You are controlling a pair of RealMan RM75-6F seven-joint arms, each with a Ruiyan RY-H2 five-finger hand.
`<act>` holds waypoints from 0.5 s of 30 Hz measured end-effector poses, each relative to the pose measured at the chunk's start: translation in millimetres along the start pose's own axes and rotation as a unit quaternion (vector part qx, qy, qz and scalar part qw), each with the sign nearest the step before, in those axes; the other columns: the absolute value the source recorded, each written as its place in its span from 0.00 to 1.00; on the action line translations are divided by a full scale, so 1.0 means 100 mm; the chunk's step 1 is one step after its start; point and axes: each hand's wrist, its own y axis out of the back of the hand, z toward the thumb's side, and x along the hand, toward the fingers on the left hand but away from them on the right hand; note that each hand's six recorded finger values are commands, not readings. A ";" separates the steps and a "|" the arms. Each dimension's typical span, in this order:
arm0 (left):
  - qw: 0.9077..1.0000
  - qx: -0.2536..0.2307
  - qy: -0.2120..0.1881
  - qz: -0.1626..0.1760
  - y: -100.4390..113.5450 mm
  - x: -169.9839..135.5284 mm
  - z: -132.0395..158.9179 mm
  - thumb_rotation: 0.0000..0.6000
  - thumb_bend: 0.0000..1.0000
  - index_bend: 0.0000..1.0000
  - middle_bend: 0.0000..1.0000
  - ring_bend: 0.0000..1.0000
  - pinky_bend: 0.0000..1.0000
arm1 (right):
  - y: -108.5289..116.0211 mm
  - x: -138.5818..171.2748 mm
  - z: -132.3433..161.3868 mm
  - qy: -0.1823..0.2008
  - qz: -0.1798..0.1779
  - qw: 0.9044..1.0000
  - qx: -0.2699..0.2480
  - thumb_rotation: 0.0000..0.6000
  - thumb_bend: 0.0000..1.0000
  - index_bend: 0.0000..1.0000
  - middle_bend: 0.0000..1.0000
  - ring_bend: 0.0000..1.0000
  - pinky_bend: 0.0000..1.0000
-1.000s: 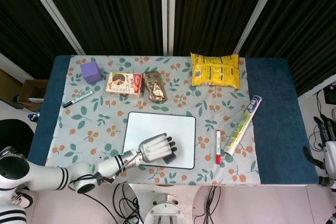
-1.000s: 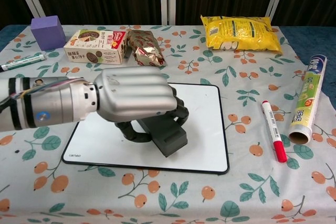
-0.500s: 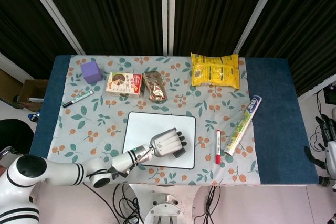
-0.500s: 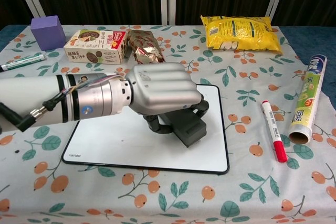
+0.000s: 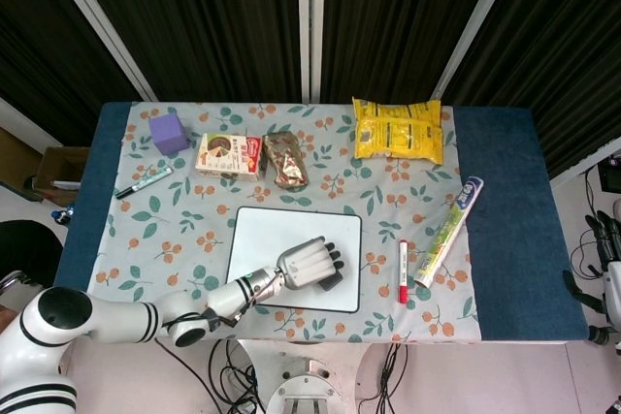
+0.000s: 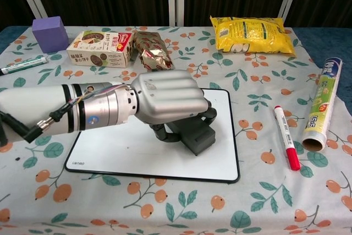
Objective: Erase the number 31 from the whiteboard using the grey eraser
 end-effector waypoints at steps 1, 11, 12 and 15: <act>1.000 0.002 0.000 -0.001 -0.01 -0.02 0.00 1.00 0.43 0.68 0.59 0.49 0.58 | 0.00 0.00 0.00 0.000 0.000 1.000 0.000 1.00 0.24 0.00 0.00 0.00 0.00; 1.000 0.016 0.004 -0.015 -0.10 -0.30 -0.08 1.00 0.43 0.68 0.59 0.49 0.58 | -0.01 0.02 0.02 0.002 0.002 1.000 0.002 1.00 0.24 0.00 0.00 0.00 0.00; 1.000 0.017 0.004 -0.016 -0.12 -0.33 -0.08 1.00 0.43 0.68 0.59 0.49 0.58 | -0.01 0.02 0.03 0.002 0.001 1.000 0.002 1.00 0.24 0.00 0.00 0.00 0.00; 1.000 0.019 0.006 -0.020 -0.16 -0.44 -0.10 1.00 0.43 0.68 0.59 0.49 0.58 | -0.01 0.02 0.04 0.005 0.001 1.000 0.003 1.00 0.24 0.00 0.00 0.00 0.00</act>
